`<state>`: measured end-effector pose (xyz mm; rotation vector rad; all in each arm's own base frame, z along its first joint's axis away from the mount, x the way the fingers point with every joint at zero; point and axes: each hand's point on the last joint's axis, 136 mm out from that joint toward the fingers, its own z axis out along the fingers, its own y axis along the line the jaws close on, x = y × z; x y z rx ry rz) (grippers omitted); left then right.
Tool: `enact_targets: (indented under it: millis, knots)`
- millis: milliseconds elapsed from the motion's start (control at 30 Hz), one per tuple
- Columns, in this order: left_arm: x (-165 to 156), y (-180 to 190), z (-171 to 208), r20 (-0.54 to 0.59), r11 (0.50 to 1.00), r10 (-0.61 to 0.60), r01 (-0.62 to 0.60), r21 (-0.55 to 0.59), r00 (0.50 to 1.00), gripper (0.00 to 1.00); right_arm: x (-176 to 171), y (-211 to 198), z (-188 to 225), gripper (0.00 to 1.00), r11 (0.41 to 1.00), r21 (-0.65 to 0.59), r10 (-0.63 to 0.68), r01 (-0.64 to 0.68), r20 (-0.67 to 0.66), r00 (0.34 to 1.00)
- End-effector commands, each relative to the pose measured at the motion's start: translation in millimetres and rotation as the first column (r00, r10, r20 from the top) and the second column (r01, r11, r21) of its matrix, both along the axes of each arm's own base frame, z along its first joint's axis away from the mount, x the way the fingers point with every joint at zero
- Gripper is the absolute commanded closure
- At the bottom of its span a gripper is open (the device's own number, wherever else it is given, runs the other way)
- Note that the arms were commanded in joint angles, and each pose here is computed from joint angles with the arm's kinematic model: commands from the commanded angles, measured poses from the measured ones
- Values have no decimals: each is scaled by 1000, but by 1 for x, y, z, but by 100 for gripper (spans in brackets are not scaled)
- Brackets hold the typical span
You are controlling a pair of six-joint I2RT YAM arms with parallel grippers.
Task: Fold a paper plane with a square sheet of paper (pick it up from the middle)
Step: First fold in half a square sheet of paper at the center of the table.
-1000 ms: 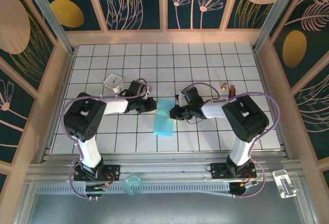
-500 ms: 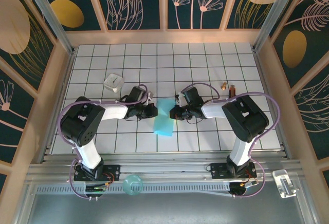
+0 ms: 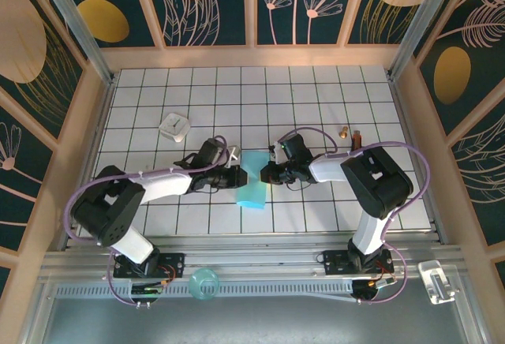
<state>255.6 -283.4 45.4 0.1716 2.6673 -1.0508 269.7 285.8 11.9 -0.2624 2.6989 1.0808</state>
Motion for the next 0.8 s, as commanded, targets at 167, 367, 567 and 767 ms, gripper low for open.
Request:
enact_targets:
  millis: [167,367,567,767]
  knots:
    - [-13,51,-51,-85,969,46,-24,247,995,89,-39,-80,-83,100,925,-375,-131,64,-155,979]
    - [-15,40,-17,-20,986,7,-3,169,1000,88,-39,-82,-81,100,923,-378,-131,66,-149,980]
    - [-37,5,-4,-84,999,-52,52,-9,995,87,-39,-82,-81,100,924,-376,-133,69,-148,980]
    - [-57,31,-46,-174,986,-56,81,142,983,88,-40,-83,-83,100,922,-383,-131,64,-152,980]
